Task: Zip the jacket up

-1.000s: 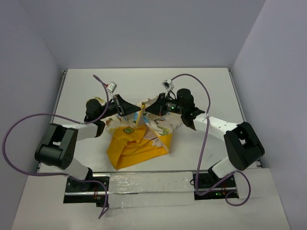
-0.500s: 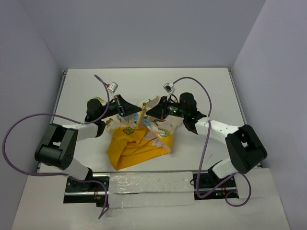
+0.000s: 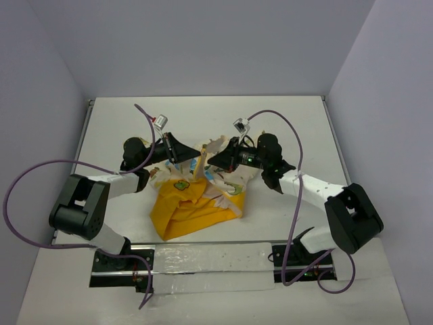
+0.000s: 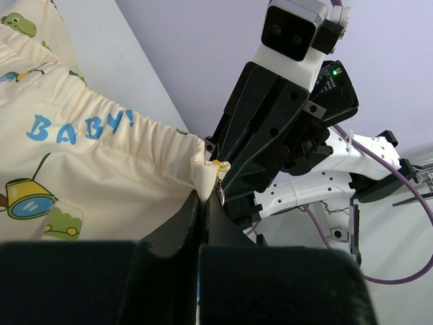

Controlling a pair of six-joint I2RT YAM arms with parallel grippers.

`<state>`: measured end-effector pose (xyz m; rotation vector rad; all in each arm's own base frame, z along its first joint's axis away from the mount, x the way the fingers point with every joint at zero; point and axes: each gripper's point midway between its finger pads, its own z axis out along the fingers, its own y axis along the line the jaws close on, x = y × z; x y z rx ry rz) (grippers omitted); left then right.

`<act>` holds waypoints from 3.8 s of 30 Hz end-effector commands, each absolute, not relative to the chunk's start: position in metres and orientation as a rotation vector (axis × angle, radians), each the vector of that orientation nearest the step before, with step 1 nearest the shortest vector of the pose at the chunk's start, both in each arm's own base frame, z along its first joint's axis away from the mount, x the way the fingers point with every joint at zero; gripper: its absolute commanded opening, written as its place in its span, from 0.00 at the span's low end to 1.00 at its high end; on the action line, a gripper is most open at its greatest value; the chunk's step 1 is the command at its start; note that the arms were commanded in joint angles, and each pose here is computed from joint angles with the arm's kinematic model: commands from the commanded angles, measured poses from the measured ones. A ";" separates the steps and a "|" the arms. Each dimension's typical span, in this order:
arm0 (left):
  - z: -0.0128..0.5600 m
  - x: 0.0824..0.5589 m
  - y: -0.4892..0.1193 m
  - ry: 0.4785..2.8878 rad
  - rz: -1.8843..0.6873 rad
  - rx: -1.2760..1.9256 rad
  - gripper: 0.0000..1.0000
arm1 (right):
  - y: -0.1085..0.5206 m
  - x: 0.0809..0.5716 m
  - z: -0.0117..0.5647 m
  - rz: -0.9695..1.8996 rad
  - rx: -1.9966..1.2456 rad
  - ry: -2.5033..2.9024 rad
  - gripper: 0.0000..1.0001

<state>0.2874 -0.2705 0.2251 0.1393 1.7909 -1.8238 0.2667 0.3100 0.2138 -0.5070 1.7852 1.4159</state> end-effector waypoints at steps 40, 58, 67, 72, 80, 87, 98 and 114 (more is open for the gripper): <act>0.243 0.283 -0.285 1.727 -1.834 0.275 0.00 | 0.315 0.258 0.237 1.436 -0.612 1.669 0.00; 0.242 0.282 -0.285 1.734 -1.831 0.279 0.00 | 0.313 0.254 0.240 1.435 -0.617 1.654 0.00; 0.242 0.282 -0.286 1.731 -1.841 0.275 0.00 | 0.309 0.250 0.238 1.429 -0.608 1.649 0.00; 0.241 0.280 -0.286 1.730 -1.845 0.290 0.00 | 0.309 0.250 0.237 1.428 -0.602 1.650 0.00; 0.239 0.278 -0.286 1.742 -1.836 0.313 0.00 | 0.310 0.249 0.239 1.440 -0.611 1.644 0.00; 0.240 0.275 -0.287 1.732 -1.856 0.327 0.00 | 0.311 0.253 0.236 1.432 -0.600 1.655 0.00; 0.240 0.270 -0.288 1.725 -1.860 0.337 0.00 | 0.312 0.259 0.238 1.422 -0.577 1.651 0.00; 0.235 0.254 -0.293 1.697 -1.899 0.408 0.00 | 0.307 0.258 0.248 1.410 -0.570 1.617 0.00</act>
